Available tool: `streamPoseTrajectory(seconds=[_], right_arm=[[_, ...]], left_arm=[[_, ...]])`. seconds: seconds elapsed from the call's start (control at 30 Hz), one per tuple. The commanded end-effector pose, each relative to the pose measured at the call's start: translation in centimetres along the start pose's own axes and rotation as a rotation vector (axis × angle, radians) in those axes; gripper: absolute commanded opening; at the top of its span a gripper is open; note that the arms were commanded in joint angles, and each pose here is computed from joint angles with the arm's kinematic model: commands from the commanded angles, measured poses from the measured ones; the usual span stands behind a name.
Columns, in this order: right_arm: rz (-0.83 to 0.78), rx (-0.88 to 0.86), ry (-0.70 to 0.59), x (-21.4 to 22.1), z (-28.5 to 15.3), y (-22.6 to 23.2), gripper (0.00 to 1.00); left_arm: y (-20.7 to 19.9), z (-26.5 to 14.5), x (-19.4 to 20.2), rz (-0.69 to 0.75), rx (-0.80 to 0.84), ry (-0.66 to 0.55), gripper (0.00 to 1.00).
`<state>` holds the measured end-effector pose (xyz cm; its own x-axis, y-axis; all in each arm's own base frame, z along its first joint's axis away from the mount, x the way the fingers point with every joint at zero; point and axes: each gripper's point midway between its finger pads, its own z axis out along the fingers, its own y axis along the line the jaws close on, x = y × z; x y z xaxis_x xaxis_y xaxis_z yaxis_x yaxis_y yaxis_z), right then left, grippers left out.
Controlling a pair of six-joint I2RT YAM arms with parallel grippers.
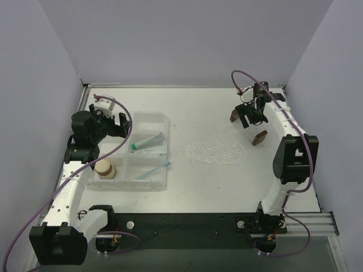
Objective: Prepare toiletry sets of a toothbrush and toothpaste on the tray
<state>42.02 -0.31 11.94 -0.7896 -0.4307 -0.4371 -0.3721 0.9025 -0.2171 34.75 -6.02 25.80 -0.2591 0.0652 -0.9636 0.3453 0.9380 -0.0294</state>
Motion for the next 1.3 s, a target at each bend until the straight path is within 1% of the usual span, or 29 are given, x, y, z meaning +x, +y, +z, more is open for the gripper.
streamPoseTrajectory(seconds=[0.0, 0.23, 0.4, 0.57, 0.73, 0.8, 0.83, 0.9, 0.93, 1.0, 1.03, 1.1, 1.13, 1.27], right_arm=[[-0.071, -0.085, 0.017, -0.2, 0.3, 0.8, 0.68], [-0.092, -0.126, 0.045, -0.3, 2.0, 1.2, 0.61], [-0.096, -0.153, 0.076, -0.1, 3.2, 1.4, 0.52], [-0.106, -0.175, 0.092, 0.2, 4.1, 1.8, 0.48], [-0.110, -0.189, 0.117, 0.8, 5.1, 2.1, 0.46], [-0.115, -0.195, 0.123, 0.8, 5.4, 2.2, 0.42], [-0.123, -0.193, 0.125, 0.9, 5.4, 2.0, 0.37], [-0.137, -0.193, 0.128, 0.9, 5.5, 2.1, 0.31], [-0.146, -0.192, 0.133, 0.9, 5.4, 2.1, 0.26], [-0.170, -0.185, 0.145, 1.0, 5.4, 2.1, 0.23], [-0.179, -0.179, 0.151, 1.1, 5.3, 2.0, 0.19], [-0.198, -0.185, 0.164, 1.4, 5.3, 2.2, 0.15], [-0.203, -0.185, 0.168, 1.5, 5.2, 2.1, 0.11], [-0.235, -0.179, 0.175, 1.7, 4.1, 1.9, 0.00]], left_arm=[[-0.1, 0.0, -1.3, 0.032, 0.018, -0.052, 0.95], [0.1, 0.1, -1.1, 0.039, 0.010, -0.052, 0.95], [0.1, 0.1, -1.1, 0.045, 0.007, -0.051, 0.95], [0.2, 0.1, -0.9, 0.049, 0.006, -0.050, 0.95], [0.3, 0.2, -0.9, 0.051, 0.001, -0.051, 0.95], [0.4, 0.1, -0.9, 0.054, -0.002, -0.054, 0.95], [0.4, 0.2, -0.8, 0.053, -0.005, -0.049, 0.95], [0.5, 0.2, -0.8, 0.055, -0.007, -0.050, 0.95], [0.4, 0.1, -0.9, 0.058, -0.007, -0.055, 0.95], [0.5, 0.1, -0.8, 0.060, -0.009, -0.055, 0.95], [0.6, 0.2, -0.8, 0.062, -0.012, -0.056, 0.95], [0.6, 0.2, -0.8, 0.063, -0.012, -0.054, 0.95], [0.6, 0.2, -0.8, 0.065, -0.012, -0.054, 0.95], [0.6, 0.3, -0.7, 0.064, -0.010, -0.052, 0.95]])
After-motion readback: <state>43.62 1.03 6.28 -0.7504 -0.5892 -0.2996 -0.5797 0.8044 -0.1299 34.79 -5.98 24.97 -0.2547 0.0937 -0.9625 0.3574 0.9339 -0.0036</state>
